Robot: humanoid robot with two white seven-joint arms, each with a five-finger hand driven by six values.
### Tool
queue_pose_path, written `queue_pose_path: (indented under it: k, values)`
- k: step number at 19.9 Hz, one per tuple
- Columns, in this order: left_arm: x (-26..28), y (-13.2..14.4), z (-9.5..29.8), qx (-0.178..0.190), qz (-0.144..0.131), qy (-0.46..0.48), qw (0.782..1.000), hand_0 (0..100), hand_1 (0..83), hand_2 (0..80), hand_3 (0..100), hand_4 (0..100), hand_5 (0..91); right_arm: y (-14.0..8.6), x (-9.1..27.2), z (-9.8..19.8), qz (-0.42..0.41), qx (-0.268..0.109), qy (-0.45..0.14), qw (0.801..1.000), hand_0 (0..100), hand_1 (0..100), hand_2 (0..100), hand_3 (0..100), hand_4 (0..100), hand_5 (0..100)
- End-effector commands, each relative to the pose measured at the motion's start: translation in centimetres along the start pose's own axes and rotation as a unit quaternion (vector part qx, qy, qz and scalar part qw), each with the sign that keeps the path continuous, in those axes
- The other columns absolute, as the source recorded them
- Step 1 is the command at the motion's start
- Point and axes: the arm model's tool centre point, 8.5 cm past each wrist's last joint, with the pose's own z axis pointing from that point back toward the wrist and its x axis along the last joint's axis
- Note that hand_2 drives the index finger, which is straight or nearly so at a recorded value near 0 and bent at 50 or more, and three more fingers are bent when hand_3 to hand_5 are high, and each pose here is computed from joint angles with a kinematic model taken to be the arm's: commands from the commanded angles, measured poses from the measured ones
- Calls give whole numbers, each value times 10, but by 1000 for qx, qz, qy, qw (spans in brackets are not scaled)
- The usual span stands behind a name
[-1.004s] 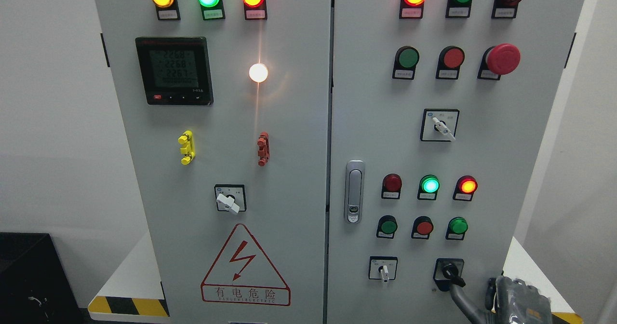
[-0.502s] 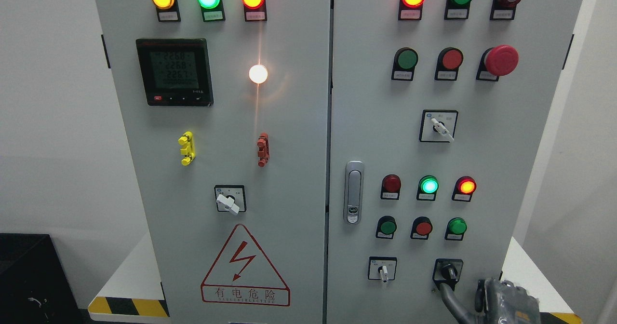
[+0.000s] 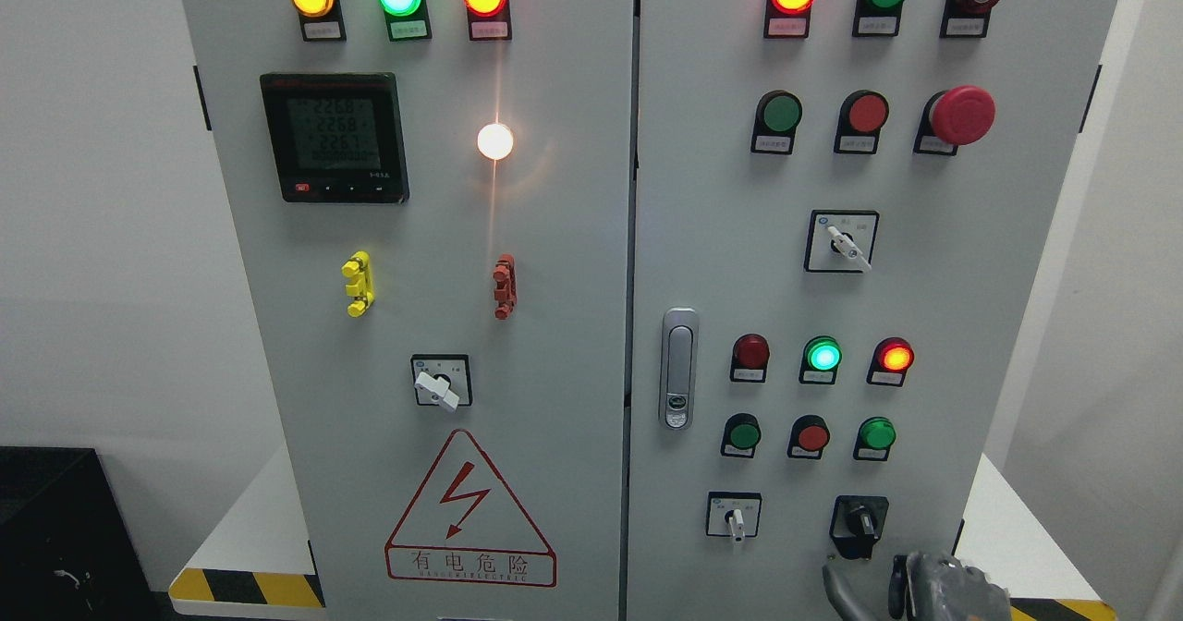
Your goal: Flip black knob to close circuit
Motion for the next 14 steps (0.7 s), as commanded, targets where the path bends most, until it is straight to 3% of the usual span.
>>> queue_pose_path:
  k: [1,3,10,12,14]
  values:
    - [-4,-2,0,-2,2,-3,1000,120,556,0,0,0,0,-12,10,28,-65,-13,-12,998,0,0,788,1000,895,929]
    - [-4,-2,0,-2,2,-3,1000,120,556,0,0,0,0,-13,12,42,-114,-9,-22,993,0,0,677,957,826,791]
    - [-4,-2,0,-2,2,-3,1000,120,556,0,0,0,0,-9,7,78,-302,-17,-40,952,0,46,472,732,655,584]
    - [-3,-2,0,-2,2,-4,1000,120,556,0,0,0,0,-5,3,87,-362,-9,-42,931,0,48,373,572,543,488]
    - [-4,-2,0,-2,1,-3,1000,120,556,0,0,0,0,0,1,99,-443,6,-59,895,0,13,306,492,460,403]
